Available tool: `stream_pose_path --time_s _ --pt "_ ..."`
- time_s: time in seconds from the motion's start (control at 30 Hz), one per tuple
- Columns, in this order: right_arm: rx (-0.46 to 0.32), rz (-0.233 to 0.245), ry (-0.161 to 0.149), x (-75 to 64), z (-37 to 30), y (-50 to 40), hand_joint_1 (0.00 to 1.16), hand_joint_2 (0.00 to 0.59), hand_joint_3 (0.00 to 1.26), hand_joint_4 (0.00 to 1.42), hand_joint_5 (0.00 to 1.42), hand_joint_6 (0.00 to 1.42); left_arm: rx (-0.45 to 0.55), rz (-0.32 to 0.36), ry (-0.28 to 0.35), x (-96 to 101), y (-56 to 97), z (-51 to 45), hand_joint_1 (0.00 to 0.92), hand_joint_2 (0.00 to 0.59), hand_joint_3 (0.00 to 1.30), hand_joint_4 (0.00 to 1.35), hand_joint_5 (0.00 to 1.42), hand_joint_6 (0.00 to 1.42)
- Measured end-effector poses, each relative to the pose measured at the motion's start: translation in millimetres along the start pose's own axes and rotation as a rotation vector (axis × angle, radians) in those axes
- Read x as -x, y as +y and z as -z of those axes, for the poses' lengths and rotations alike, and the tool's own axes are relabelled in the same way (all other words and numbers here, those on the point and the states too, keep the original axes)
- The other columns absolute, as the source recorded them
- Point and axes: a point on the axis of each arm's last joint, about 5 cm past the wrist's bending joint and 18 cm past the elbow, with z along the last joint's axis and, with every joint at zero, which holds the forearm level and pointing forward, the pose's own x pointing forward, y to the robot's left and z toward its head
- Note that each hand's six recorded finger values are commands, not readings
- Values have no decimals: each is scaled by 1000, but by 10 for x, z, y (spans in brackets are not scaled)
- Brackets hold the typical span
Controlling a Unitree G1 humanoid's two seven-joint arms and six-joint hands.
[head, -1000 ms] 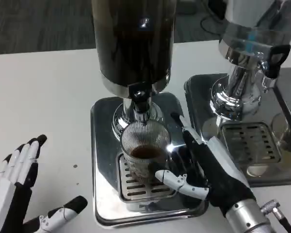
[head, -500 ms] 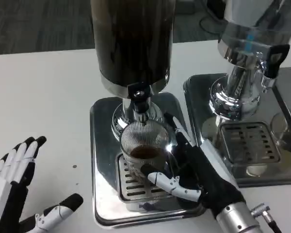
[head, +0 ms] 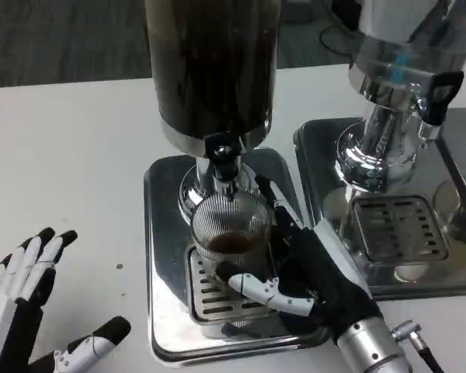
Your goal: Grasp the cup under the faucet to collect the drink, then remove the cup.
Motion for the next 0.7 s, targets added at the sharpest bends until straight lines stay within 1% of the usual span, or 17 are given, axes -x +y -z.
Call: stream_pose_path --time_s 0.2,0.4,0.47,0.53,0.7 --pt "-25 -8 -12 -52 3 41 698 166 0 16 72 213 0 -3 11 22 9 9 0 114 116 0 0 0" --pt "-53 3 -22 -65 18 87 702 166 0 58 137 281 4 -20 26 33 40 28 0 116 122 0 0 0" --pt "-75 -3 -22 -77 25 101 702 166 0 70 146 309 7 -24 28 38 49 28 0 116 123 0 0 0" --pt "-86 -18 -31 -85 21 106 702 172 0 89 167 334 8 -25 27 42 52 24 0 118 124 0 0 0" --pt "-91 -18 -34 -88 16 116 724 169 0 124 218 391 10 -26 30 67 61 17 0 121 124 0 0 0"
